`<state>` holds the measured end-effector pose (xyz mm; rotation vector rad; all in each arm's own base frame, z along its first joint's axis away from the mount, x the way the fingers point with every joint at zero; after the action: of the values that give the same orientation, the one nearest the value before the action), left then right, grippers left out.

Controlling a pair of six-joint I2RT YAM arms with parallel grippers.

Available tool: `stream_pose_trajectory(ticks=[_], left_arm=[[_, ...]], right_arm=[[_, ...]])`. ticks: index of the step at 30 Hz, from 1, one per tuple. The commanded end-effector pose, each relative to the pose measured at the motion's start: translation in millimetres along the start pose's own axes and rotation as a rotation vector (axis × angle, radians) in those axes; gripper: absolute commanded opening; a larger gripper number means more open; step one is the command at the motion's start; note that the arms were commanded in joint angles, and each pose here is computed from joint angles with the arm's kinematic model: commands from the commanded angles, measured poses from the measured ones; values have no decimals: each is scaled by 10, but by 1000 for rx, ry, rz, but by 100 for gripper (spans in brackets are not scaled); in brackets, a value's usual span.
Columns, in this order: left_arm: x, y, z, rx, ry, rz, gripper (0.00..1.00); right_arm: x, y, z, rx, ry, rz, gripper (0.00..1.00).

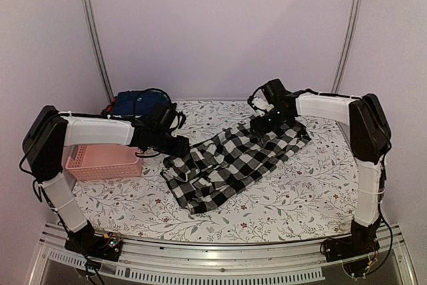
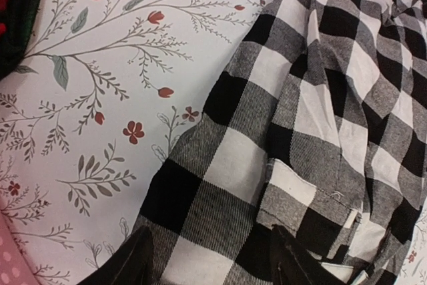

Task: Fold and stack the mixed laundry pile
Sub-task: Rotate the rectangle-folded shirt at the center of the board.

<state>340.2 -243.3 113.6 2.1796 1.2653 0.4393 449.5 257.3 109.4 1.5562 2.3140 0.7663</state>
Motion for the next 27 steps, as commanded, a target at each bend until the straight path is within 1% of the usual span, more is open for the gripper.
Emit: stream_pose_trajectory(ticks=[1,3,4,7,9,11,14,17,19,21,23,25,27], left_arm=[[21,24,223,55,9,41,57],[17,-21,323,87,7,45,50],[18,-57,360,104,8,42,43],[35,-248,443,171,12,12,29],[-8,-402,459,211,-17,-15,22],[-92,-599,459,253,-52,-27,17],[-318,-893,412,308,-96,-21,14],[-532,-1140,332,349,-134,-28,13],[-747,-1249,253,358,-192,-35,13],[-1039,-1302,158,364,-290,-16,14],[-1289,-1320,33,367,-374,22,17],[-1404,-1273,-96,347,-428,37,21],[-1416,-1184,-221,304,-461,47,25]], right_arm=[[-105,183,-691,-158,75,121,64],[-151,8,-699,-125,120,200,64],[-146,-86,-685,-106,134,231,64],[-124,-392,-547,-39,172,283,62],[-132,-574,-433,6,190,318,61],[-171,-734,-293,56,190,340,59],[-247,-899,-67,120,180,353,55],[-346,-917,110,156,154,349,51],[-408,-933,285,187,126,327,50],[-451,-888,440,209,102,298,48],[-481,-762,562,206,87,253,47],[-496,-589,683,185,89,179,47],[-438,-361,743,146,124,125,46]])
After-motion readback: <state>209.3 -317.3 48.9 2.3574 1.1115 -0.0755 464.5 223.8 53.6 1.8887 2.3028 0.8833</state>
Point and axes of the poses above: each gripper's point midway between its finger pads, its own z axis out along the fingers, its own x axis along the line the jaws close on, y = z × x, the point moved 4 cm from there along -z, back along the fingers, and after that the axes turned 12 degrees about z, right-handed, at the moved point
